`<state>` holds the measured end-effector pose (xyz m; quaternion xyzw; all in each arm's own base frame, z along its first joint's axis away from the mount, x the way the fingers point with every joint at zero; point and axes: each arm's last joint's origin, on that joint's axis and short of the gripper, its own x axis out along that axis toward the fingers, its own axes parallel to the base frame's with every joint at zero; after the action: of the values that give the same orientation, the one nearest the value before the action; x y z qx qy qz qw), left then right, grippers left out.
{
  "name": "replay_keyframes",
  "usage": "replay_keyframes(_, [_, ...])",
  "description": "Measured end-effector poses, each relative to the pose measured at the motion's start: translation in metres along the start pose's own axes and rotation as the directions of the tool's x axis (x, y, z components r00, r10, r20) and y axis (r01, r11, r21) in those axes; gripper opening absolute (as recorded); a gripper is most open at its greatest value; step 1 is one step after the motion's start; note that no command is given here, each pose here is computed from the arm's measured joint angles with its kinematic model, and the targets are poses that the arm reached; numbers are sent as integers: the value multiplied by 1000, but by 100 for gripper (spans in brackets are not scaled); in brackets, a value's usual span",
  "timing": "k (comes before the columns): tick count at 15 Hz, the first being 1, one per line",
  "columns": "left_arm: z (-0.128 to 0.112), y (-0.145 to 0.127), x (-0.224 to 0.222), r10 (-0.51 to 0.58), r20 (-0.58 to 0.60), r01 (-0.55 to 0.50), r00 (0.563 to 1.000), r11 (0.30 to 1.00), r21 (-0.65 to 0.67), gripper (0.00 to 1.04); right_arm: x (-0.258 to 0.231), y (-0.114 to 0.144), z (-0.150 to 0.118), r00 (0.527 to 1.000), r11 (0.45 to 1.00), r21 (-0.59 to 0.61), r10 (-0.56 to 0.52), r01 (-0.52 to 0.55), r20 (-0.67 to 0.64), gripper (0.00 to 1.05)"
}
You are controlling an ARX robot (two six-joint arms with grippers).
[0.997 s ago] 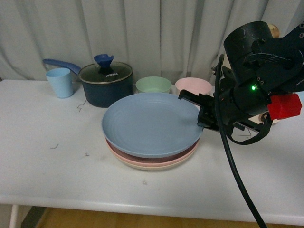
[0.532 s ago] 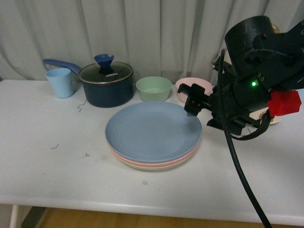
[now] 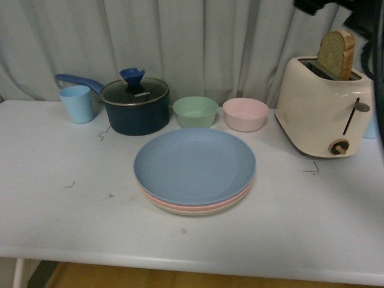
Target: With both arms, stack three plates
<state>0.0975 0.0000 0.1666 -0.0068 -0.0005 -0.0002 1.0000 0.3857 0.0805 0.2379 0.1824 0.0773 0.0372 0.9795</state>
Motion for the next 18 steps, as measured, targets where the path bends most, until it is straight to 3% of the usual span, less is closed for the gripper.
replay_keyframes(3, [0,0,0,0,0,0,1000,1000,0,98,-81,-25,1,980,956,-277,-41,94,193,45])
replay_keyframes(6, [0,0,0,0,0,0,1000,1000,0,98,-145,-43,-29,987,937,-337,-37,90,159,9])
replay_keyframes(7, [0,0,0,0,0,0,1000,1000,0,98,-165,-52,-38,987,934,-346,-39,92,158,2])
replay_keyframes(10, [0,0,0,0,0,0,1000,1000,0,98,-212,-77,-68,987,932,-346,-63,111,146,2])
replay_keyframes(18, [0,0,0,0,0,0,1000,1000,0,98,-244,-90,-79,985,933,-346,-47,103,167,2])
